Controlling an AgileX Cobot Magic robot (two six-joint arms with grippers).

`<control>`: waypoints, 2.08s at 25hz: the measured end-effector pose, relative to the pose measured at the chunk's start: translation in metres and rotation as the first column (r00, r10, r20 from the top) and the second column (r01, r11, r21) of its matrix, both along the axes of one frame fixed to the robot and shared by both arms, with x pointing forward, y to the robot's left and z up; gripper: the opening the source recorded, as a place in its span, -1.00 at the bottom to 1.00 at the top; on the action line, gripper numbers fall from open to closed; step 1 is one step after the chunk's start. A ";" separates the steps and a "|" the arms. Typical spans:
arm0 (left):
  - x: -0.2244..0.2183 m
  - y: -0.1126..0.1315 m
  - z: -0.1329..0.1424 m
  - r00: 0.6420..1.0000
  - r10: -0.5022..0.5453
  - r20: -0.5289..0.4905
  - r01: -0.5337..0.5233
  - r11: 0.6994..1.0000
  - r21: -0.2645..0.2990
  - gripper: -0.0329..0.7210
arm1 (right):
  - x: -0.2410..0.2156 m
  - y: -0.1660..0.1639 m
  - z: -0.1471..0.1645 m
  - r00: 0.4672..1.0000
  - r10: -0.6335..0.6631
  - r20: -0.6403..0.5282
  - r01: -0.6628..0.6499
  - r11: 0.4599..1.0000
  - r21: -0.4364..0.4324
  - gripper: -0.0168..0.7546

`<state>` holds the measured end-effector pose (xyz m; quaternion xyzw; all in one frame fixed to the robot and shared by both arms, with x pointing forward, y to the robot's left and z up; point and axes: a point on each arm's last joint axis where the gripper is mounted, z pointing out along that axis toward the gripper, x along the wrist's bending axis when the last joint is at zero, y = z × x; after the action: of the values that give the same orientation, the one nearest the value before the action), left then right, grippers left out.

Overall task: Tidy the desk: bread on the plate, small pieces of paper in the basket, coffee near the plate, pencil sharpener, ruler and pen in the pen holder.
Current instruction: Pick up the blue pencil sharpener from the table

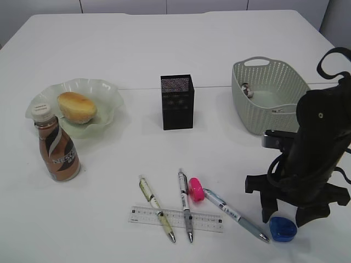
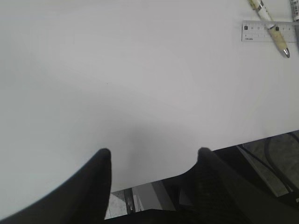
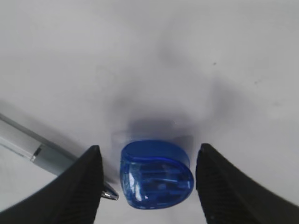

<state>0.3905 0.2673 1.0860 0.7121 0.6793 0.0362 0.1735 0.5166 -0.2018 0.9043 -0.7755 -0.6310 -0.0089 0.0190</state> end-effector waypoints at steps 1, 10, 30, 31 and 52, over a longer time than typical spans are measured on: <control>0.000 0.000 0.000 1.000 0.000 0.000 0.000 1.000 0.000 0.19 | 0.000 0.000 0.000 1.000 0.000 0.001 0.000 1.000 0.000 0.31; 0.000 0.000 0.000 1.000 0.000 -0.001 0.000 1.000 -0.004 0.19 | 0.000 -0.001 -0.007 1.000 0.009 -0.018 -0.009 1.000 -0.015 0.31; 0.000 -0.001 0.000 1.000 0.000 -0.001 0.000 1.000 -0.007 0.19 | -0.006 -0.003 -0.007 0.996 0.016 -0.090 -0.019 0.999 -0.037 0.31; 0.000 -0.001 0.000 1.000 0.000 -0.001 0.000 1.000 -0.007 0.19 | -0.006 -0.003 -0.007 0.996 0.018 -0.092 -0.022 0.999 -0.037 0.31; 0.000 -0.001 0.000 1.000 0.000 -0.001 0.000 1.000 -0.007 0.19 | -0.004 -0.002 -0.012 0.996 0.041 -0.078 -0.043 0.998 -0.035 0.31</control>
<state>0.3904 0.2667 1.0861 0.7115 0.6796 0.0336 0.1756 0.5129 -0.2041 0.8927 -0.7621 -0.6460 0.0330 0.0293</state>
